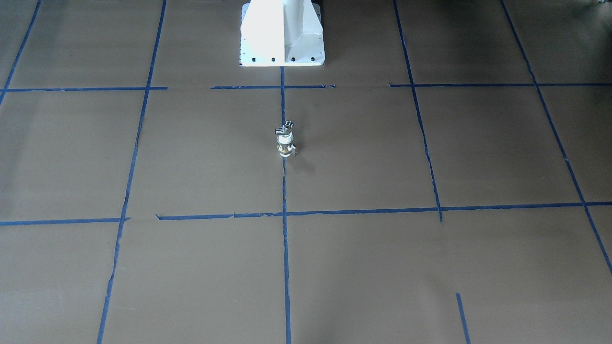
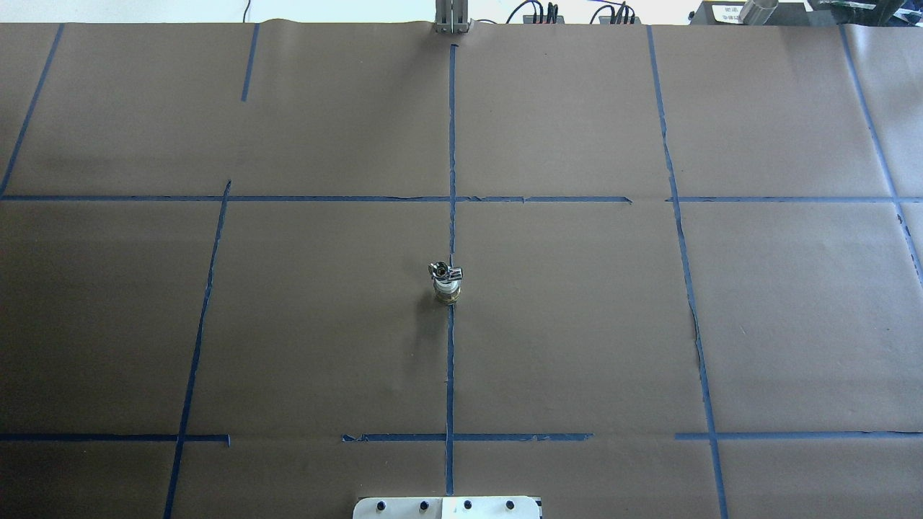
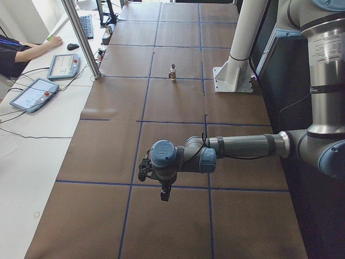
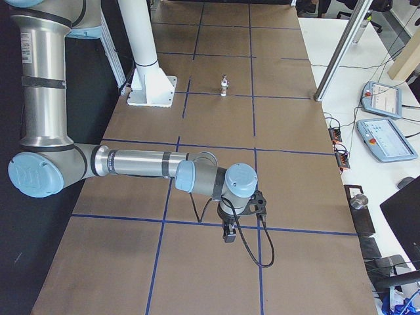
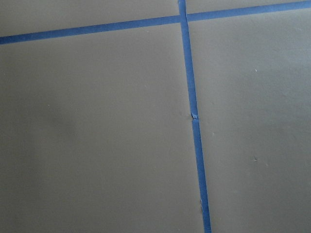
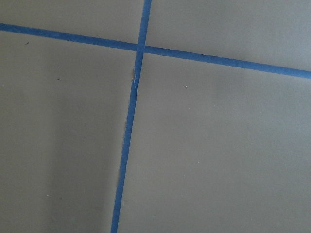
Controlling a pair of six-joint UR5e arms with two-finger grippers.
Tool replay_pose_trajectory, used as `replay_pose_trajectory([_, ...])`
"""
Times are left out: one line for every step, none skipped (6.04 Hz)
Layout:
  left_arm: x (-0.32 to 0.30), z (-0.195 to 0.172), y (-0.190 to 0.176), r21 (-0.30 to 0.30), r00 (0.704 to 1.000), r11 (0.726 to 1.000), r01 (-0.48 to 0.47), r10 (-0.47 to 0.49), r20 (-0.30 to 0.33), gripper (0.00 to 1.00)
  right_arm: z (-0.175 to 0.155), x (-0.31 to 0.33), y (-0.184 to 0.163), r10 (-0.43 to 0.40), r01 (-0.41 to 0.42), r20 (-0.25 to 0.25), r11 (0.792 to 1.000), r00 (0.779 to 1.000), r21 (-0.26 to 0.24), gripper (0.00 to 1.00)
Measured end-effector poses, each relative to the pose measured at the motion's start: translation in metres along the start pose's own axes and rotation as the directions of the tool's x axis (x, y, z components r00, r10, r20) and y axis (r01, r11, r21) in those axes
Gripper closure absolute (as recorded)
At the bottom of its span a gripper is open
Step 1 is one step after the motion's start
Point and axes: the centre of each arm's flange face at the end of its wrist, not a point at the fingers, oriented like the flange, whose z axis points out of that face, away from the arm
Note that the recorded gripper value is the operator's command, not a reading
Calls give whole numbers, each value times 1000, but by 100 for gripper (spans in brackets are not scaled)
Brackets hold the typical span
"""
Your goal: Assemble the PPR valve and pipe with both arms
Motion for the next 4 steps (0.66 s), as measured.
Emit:
replay_pose_trajectory([1,-1,-1,1,1000,1000,-2,2,0,0,0,0,0,-1,1,0,1000,1000,0,0])
replay_pose_trajectory([1,-1,-1,3,1000,1000,-3,3,0,0,-1,-1,0,-1,1,-1,1000,1000,2,0])
replay_pose_trajectory([1,-1,-1,3,1000,1000,-3,3,0,0,-3,-3,-1,2,-2,-2,1000,1000,6,0])
replay_pose_trajectory([1,-1,-1,2,1000,1000,-3,3,0,0,-4,-4,-2,6,-6,-3,1000,1000,9,0])
